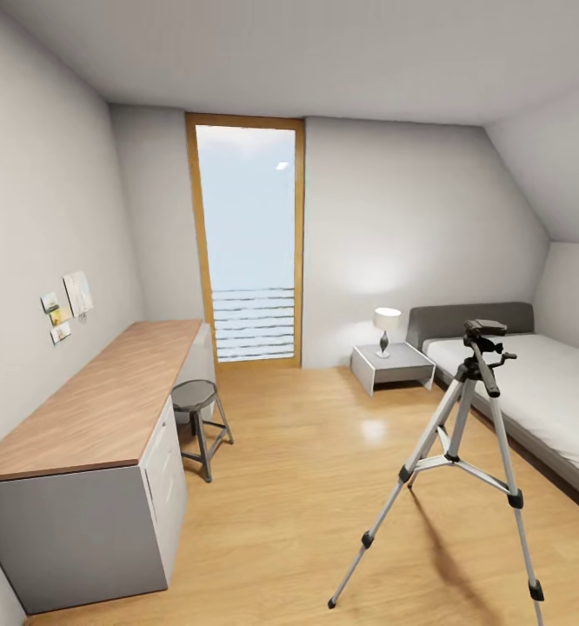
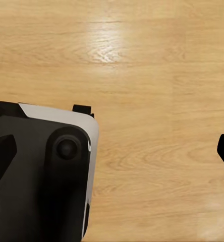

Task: Attach the digital camera to the camera tripod in the bedroom.

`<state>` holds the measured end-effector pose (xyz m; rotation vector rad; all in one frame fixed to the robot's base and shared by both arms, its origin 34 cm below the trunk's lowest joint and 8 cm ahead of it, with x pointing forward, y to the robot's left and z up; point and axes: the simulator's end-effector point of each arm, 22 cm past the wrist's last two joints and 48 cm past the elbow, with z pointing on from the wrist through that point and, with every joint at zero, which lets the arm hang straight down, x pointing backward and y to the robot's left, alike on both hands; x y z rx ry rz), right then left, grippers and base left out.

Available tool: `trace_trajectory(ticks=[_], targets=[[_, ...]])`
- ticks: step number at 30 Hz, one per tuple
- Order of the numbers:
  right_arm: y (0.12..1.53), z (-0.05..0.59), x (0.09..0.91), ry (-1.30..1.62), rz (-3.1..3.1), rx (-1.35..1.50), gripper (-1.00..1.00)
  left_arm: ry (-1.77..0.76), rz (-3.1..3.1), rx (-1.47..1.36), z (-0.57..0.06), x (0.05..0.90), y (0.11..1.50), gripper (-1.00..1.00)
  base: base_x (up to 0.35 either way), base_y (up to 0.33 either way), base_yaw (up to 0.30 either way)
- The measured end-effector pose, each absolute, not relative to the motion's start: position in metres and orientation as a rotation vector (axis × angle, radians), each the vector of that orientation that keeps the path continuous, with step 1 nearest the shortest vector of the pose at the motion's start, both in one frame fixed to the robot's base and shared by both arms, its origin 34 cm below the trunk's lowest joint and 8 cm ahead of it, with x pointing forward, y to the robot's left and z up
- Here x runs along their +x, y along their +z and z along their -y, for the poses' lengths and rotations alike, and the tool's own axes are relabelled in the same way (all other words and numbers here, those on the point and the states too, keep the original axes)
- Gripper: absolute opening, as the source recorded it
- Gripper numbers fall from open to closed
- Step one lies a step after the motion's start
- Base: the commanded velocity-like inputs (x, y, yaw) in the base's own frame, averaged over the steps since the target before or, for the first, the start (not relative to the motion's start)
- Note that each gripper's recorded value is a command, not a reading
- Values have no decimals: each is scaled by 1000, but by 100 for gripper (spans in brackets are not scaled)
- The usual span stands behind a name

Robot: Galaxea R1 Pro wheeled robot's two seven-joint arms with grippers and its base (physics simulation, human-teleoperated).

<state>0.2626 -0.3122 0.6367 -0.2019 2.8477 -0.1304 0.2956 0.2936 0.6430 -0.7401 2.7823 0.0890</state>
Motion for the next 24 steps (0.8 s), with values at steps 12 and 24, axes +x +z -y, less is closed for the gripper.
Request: trace_trajectory(ticks=[12,24], targets=[[637,311,264,-129,-2839,-219,100,73,-2781,-763,-286,295,643,-100,0,0,0],[638,306,267,-120,-2832,-229,100,37,-2788,-744,-271,295,642,-100,0,0,0]])
